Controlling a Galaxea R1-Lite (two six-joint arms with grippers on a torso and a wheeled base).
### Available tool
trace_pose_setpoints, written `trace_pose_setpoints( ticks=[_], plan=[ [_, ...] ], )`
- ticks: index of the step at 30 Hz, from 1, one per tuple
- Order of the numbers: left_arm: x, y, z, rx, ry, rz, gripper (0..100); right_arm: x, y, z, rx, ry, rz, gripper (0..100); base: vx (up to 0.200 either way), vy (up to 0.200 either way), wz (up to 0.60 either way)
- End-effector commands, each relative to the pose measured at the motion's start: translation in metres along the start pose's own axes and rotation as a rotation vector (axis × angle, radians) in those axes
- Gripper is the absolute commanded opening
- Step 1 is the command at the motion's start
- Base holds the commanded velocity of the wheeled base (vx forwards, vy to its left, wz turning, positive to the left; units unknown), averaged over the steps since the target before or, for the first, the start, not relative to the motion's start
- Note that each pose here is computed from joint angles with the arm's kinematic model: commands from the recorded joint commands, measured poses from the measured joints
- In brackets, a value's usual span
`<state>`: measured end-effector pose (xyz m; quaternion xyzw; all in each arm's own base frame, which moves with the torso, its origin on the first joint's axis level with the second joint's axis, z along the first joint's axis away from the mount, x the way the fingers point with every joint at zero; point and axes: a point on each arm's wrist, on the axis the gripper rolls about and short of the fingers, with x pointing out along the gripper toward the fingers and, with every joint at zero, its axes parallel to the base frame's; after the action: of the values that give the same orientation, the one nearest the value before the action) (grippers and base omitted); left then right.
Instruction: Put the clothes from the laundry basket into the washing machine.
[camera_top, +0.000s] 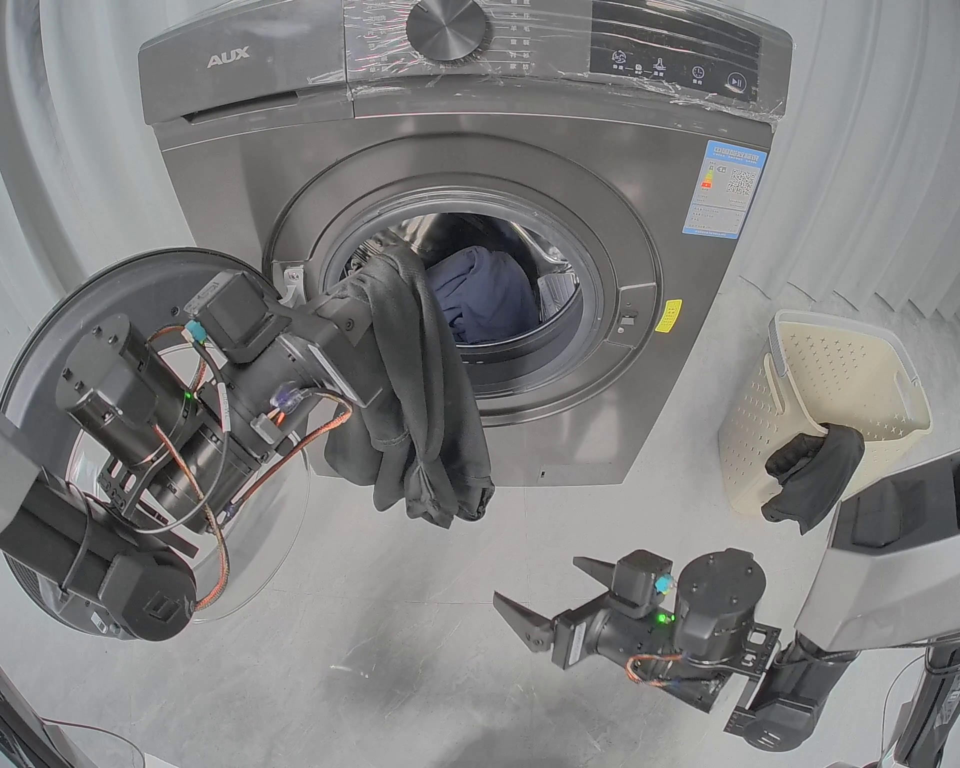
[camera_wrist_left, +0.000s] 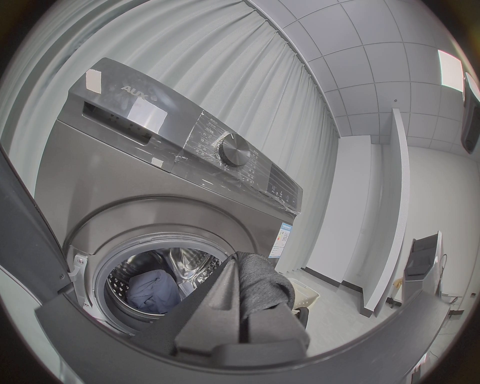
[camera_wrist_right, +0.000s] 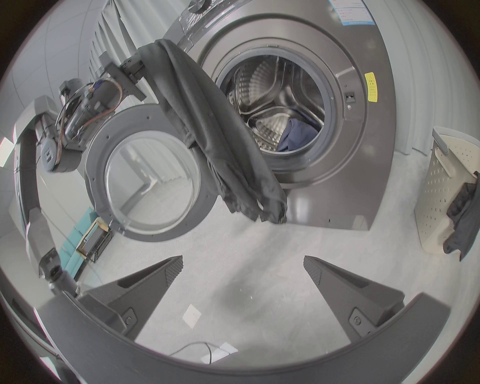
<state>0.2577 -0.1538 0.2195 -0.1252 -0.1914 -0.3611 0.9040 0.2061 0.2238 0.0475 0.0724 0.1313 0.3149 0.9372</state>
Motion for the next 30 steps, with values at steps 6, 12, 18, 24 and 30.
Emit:
trace_pose_setpoints(
  ticks=[6, 12, 18, 24, 30],
  plan=[
    [-0.002, -0.011, 0.007, -0.008, -0.016, -0.037, 0, 0.052, -0.011, 0.029, 0.006, -0.183, -0.022, 100, 0.0, 0.0, 0.0],
    [-0.003, -0.012, 0.006, -0.011, -0.009, -0.038, 0, 0.075, 0.0, 0.03, -0.02, -0.226, 0.04, 100, 0.0, 0.0, 0.0],
    [-0.003, -0.021, 0.001, -0.028, 0.005, -0.06, 0, 0.089, 0.007, 0.035, -0.046, -0.262, 0.095, 100, 0.0, 0.0, 0.0],
    [-0.004, -0.023, 0.001, -0.031, 0.007, -0.065, 0, 0.101, 0.011, 0.034, -0.056, -0.28, 0.129, 100, 0.0, 0.0, 0.0],
    [-0.002, -0.023, 0.001, -0.031, 0.005, -0.064, 0, 0.108, 0.02, 0.032, -0.061, -0.292, 0.162, 100, 0.0, 0.0, 0.0]
  ],
)
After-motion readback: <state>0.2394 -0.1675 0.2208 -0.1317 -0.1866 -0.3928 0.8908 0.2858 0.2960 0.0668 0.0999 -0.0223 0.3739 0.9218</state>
